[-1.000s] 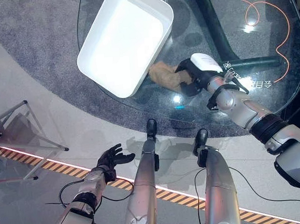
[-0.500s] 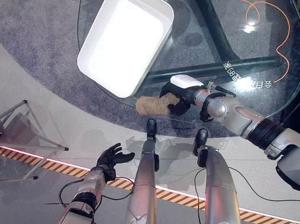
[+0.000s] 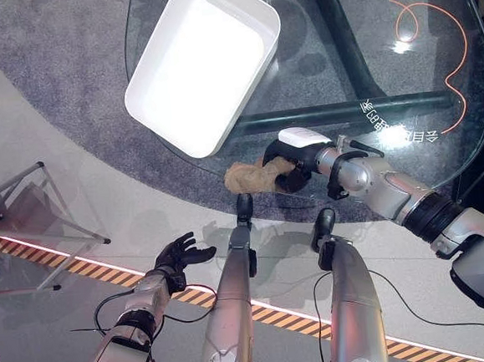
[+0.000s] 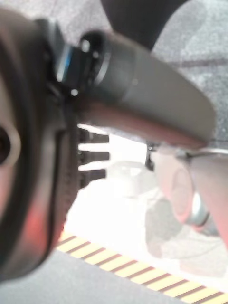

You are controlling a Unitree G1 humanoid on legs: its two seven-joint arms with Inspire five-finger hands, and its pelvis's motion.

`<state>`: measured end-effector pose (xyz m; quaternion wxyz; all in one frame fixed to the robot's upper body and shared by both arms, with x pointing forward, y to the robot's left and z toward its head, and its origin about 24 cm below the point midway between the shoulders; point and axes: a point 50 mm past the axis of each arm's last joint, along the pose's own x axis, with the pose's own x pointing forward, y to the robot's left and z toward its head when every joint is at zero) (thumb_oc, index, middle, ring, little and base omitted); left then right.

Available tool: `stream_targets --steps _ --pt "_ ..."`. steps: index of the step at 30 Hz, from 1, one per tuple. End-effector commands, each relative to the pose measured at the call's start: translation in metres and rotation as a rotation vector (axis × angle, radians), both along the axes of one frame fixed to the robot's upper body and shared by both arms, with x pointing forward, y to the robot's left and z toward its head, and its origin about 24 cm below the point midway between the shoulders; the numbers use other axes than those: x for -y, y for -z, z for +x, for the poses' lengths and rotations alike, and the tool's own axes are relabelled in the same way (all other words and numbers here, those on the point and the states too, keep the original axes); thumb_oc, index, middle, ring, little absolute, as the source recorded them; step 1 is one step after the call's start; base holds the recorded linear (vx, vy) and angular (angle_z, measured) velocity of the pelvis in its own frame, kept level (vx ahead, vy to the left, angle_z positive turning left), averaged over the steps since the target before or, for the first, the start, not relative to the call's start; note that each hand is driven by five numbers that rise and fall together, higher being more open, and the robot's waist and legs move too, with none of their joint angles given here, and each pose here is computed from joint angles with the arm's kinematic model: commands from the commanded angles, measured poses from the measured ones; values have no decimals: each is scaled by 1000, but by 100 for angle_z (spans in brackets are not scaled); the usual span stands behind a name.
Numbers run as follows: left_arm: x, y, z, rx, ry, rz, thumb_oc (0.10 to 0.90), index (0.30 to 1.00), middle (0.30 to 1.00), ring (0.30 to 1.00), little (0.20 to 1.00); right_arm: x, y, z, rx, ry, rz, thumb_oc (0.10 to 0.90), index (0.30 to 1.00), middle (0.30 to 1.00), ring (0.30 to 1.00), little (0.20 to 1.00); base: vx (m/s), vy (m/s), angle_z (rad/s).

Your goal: Wipe the table with a cloth and put it in the basket.

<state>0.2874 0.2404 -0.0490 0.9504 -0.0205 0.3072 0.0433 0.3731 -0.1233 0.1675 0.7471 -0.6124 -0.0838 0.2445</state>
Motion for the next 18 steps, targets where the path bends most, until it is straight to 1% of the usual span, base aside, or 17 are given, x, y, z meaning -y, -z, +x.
stream_targets --steps 1,4,5,8,10,11,16,18 --pt "-19 3 -11 10 -97 -23 800 900 900 900 900 -45 -39 -20 140 -222 148 100 300 300 300 200 0 0 0" --pt "-18 0 -9 43 -126 -39 800 900 900 900 900 -43 -41 -20 153 -208 181 100 300 300 300 200 0 0 0" --pt "-18 -5 -5 89 -170 -74 800 900 900 900 900 -42 -44 -19 171 -191 216 100 300 300 300 200 0 0 0" --pt "-20 -10 -1 147 -226 -134 800 900 900 900 900 -40 -47 -18 182 -176 252 100 300 300 300 200 0 0 0" --pt "-18 -21 5 235 -305 -242 800 900 900 900 900 -36 -49 -16 200 -147 305 100 300 300 300 200 0 0 0" --pt "-17 -37 14 351 -383 -326 800 900 900 900 900 -30 -52 -14 225 -106 395 100 300 300 300 200 14 -35 1" --pt "-19 -74 32 553 -507 -474 800 900 900 900 900 -26 -58 -12 255 -59 544 100 300 300 300 200 5 -16 1" --pt "-20 -85 37 607 -536 -499 800 900 900 900 900 -27 -59 -13 264 -53 578 100 300 300 300 200 0 0 0"
